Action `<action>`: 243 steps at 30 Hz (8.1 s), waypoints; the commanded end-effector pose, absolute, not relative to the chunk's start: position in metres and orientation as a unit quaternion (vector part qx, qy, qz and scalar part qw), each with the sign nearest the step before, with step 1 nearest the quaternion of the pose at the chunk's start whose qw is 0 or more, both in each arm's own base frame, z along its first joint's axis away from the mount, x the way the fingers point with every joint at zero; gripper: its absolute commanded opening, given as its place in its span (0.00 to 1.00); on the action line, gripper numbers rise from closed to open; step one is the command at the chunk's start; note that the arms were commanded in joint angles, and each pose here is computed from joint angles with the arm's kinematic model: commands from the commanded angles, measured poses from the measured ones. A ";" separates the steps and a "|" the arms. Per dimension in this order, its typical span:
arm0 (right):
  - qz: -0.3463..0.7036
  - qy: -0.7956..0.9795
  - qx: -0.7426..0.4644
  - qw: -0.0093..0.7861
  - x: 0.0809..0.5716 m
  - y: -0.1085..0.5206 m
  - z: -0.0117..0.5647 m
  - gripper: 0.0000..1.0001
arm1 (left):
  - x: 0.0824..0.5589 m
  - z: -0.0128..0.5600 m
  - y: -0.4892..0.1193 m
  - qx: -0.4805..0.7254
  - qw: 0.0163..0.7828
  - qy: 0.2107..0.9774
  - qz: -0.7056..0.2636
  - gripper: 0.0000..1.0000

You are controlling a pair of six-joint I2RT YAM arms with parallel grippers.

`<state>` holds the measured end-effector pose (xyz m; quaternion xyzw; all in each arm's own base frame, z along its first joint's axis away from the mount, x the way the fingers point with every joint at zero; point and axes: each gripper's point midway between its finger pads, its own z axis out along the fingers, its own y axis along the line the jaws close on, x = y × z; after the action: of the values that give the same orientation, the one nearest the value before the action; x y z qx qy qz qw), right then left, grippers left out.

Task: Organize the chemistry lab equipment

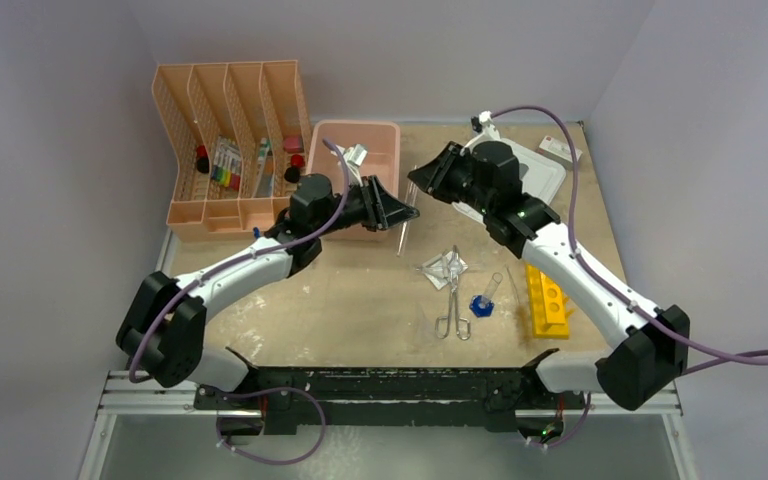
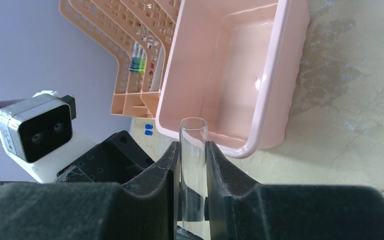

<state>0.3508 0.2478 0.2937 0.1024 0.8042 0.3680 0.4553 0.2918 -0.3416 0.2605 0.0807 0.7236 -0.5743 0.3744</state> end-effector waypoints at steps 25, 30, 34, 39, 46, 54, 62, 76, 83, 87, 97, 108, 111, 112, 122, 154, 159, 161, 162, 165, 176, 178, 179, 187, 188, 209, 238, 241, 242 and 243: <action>0.435 0.843 0.007 0.317 0.322 0.244 0.319 0.61 | 0.292 0.280 -0.325 0.368 0.460 0.702 -0.400 0.00; 0.463 0.838 0.006 0.289 0.316 0.251 0.317 0.48 | 0.288 0.283 -0.327 0.381 0.459 0.693 -0.405 0.00; 0.463 0.839 0.011 0.286 0.316 0.250 0.313 0.40 | 0.286 0.280 -0.325 0.388 0.454 0.695 -0.401 0.00; 0.471 0.841 0.010 0.267 0.316 0.254 0.304 0.39 | 0.285 0.277 -0.322 0.402 0.447 0.698 -0.389 0.00; 0.476 0.843 0.011 0.250 0.315 0.257 0.297 0.37 | 0.284 0.273 -0.323 0.406 0.439 0.700 -0.390 0.00; 0.485 0.840 0.012 0.242 0.317 0.259 0.293 0.25 | 0.281 0.271 -0.323 0.413 0.430 0.700 -0.393 0.00; 0.459 0.841 0.020 0.286 0.321 0.241 0.304 0.18 | 0.297 0.278 -0.316 0.363 0.454 0.726 -0.368 0.51; 0.052 0.887 0.116 0.444 0.341 0.051 0.336 0.18 | 0.291 0.327 -0.294 0.320 0.514 0.712 -0.356 0.73; -0.091 0.861 0.177 0.468 0.330 -0.019 0.341 0.20 | 0.291 0.299 -0.295 0.288 0.473 0.748 -0.364 0.71; -0.102 0.845 0.214 0.479 0.330 -0.040 0.332 0.20 | 0.283 0.278 -0.300 0.277 0.439 0.763 -0.384 0.69; -0.122 0.840 0.276 0.451 0.324 -0.073 0.285 0.19 | 0.270 0.251 -0.304 0.270 0.391 0.779 -0.409 0.68; -0.110 0.842 0.282 0.447 0.329 -0.073 0.261 0.18 | 0.269 0.241 -0.309 0.276 0.375 0.781 -0.416 0.68; -0.104 0.846 0.281 0.442 0.329 -0.070 0.257 0.18 | 0.270 0.238 -0.310 0.274 0.371 0.784 -0.416 0.68; -0.103 0.847 0.282 0.439 0.329 -0.070 0.255 0.18 | 0.271 0.237 -0.310 0.272 0.370 0.785 -0.416 0.68; -0.116 0.847 0.296 0.426 0.328 -0.075 0.209 0.17 | 0.274 0.230 -0.311 0.266 0.365 0.791 -0.413 0.67; -0.212 0.803 0.329 0.450 0.334 -0.112 0.177 0.32 | 0.274 0.218 -0.311 0.255 0.356 0.800 -0.412 0.67; -0.196 0.800 0.329 0.463 0.333 -0.108 0.187 0.37 | 0.275 0.218 -0.311 0.254 0.358 0.799 -0.412 0.67; -0.192 0.803 0.332 0.457 0.333 -0.107 0.186 0.40 | 0.274 0.217 -0.311 0.255 0.357 0.799 -0.412 0.67; -0.191 0.805 0.333 0.453 0.332 -0.106 0.186 0.43 | 0.275 0.217 -0.311 0.255 0.357 0.798 -0.413 0.67; -0.192 0.804 0.341 0.448 0.332 -0.106 0.190 0.53 | 0.274 0.218 -0.311 0.256 0.357 0.798 -0.413 0.67; -0.178 0.807 0.294 0.480 0.328 -0.101 0.268 0.72 | 0.306 0.238 -0.284 0.176 0.424 0.823 -0.335 0.69; -0.159 0.815 0.272 0.486 0.331 -0.093 0.277 0.72 | 0.315 0.248 -0.274 0.151 0.449 0.822 -0.315 0.70; -0.148 0.818 0.264 0.489 0.333 -0.089 0.281 0.72 | 0.319 0.253 -0.269 0.140 0.462 0.821 -0.305 0.70; -0.022 0.857 0.158 0.490 0.343 -0.035 0.287 0.69 | 0.330 0.287 -0.237 0.062 0.532 0.800 -0.269 0.70; -0.007 0.863 0.147 0.484 0.343 -0.029 0.283 0.69 | 0.329 0.290 -0.235 0.054 0.538 0.797 -0.269 0.70; 0.008 0.959 0.111 0.260 0.352 0.044 0.112 0.99 | 0.339 0.280 -0.208 -0.030 0.550 0.804 -0.224 0.70; 0.017 0.930 0.048 0.365 0.420 0.079 0.183 0.44 | 0.349 0.271 -0.187 -0.061 0.548 0.819 -0.159 0.71; 0.052 0.911 0.033 0.408 0.434 0.104 0.224 0.44 | 0.349 0.268 -0.172 -0.089 0.548 0.821 -0.132 0.72; 0.067 0.903 0.026 0.423 0.438 0.113 0.238 0.44 | 0.350 0.266 -0.165 -0.100 0.546 0.822 -0.123 0.72; 0.082 0.897 0.015 0.435 0.443 0.124 0.248 0.44 | 0.351 0.265 -0.159 -0.113 0.544 0.823 -0.116 0.72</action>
<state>0.4272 0.0910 0.1666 0.0454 0.9372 0.0201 0.3452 0.3418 -0.1874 0.2428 -0.0466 0.8398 -0.1469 0.5206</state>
